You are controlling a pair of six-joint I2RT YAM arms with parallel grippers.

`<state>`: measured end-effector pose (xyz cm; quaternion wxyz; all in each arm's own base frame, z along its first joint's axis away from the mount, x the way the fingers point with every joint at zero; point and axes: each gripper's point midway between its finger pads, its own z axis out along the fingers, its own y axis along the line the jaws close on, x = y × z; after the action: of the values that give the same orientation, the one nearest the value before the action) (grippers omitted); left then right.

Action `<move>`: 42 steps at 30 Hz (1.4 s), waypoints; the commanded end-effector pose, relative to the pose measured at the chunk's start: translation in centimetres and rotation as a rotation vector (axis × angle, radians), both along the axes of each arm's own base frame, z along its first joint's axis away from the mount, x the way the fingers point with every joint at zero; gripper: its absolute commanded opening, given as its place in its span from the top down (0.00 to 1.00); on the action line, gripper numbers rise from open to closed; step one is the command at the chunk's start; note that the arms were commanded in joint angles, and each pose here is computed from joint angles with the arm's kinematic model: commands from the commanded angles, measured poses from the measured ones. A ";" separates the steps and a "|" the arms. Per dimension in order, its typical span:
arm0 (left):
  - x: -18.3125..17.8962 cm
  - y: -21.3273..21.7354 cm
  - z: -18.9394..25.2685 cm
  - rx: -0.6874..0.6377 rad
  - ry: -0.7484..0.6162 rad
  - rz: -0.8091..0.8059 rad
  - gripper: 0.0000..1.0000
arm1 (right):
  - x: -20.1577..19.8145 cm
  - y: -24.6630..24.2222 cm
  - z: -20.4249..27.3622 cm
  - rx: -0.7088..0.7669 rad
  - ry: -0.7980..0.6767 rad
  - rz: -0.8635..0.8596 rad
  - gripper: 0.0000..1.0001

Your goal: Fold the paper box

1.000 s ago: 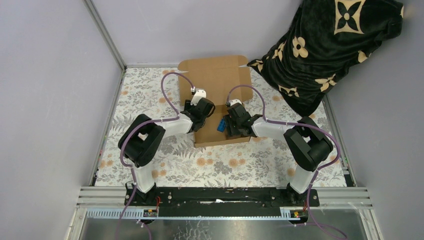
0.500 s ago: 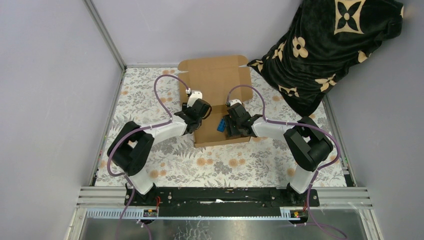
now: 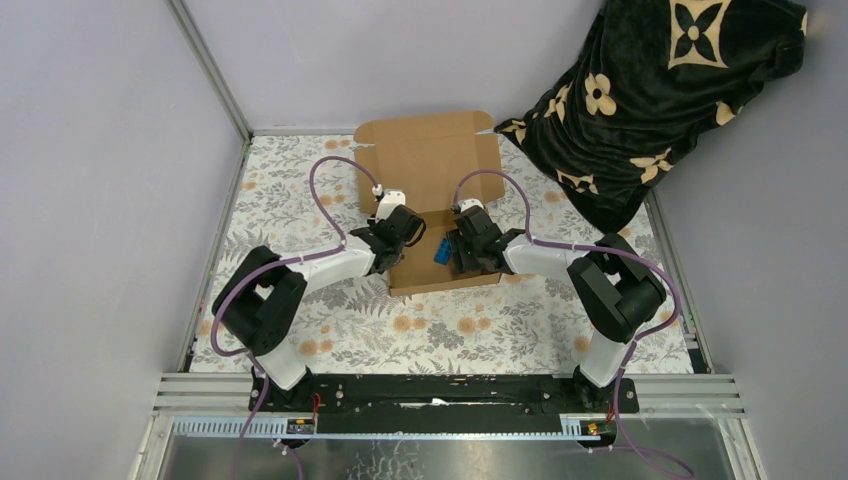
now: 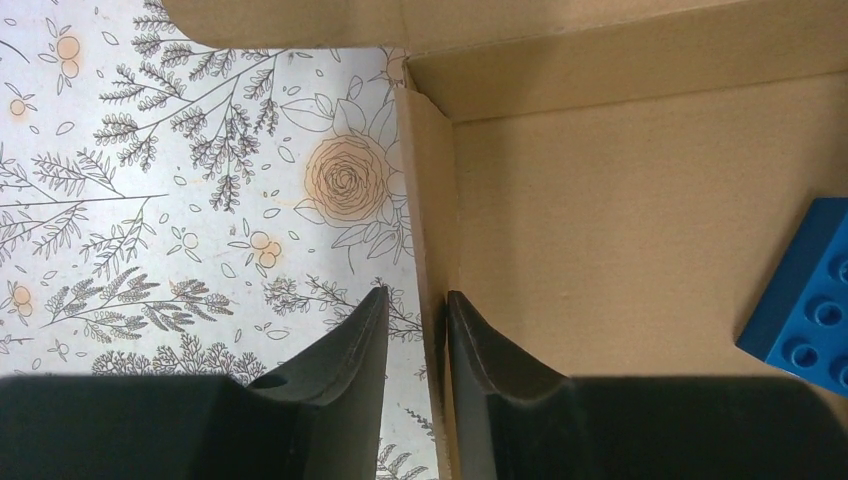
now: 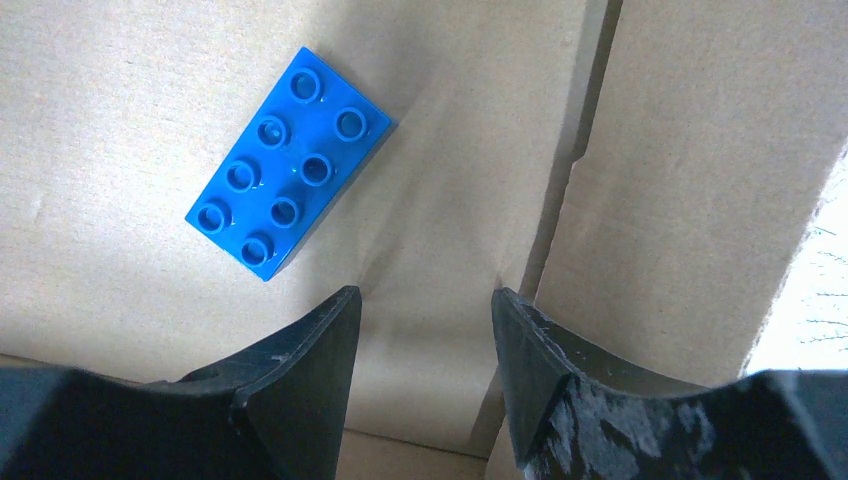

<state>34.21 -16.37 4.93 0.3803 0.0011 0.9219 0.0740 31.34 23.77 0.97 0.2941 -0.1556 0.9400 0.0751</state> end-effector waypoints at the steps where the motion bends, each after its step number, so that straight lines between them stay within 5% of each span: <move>1: -1.2 0.6 -1.6 0.034 0.050 0.008 0.66 | -5.1 -3.8 -4.6 -0.149 0.215 -0.001 0.41; 6: -1.4 0.6 -1.8 0.042 0.058 0.007 0.54 | -5.0 -3.8 -4.6 -0.146 0.215 -0.003 0.41; 13: -1.5 0.4 -2.1 0.034 0.068 0.003 0.53 | -5.0 -3.8 -4.6 -0.145 0.216 -0.002 0.41; 19: -1.7 0.3 -3.0 0.043 0.087 0.001 0.62 | -5.1 -3.8 -4.6 -0.144 0.217 0.000 0.41; 27: -1.8 1.1 -3.1 0.090 0.093 0.018 0.95 | -5.0 -3.9 -4.7 -0.144 0.221 -0.002 0.41; 42: -1.3 2.8 -2.9 0.222 0.086 0.061 1.00 | -4.9 -4.0 -4.6 -0.146 0.223 -0.013 0.41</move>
<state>33.84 -16.94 2.47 0.3576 -0.0065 0.9292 0.0928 31.33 23.76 0.95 0.2938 -0.1553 0.9402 0.0752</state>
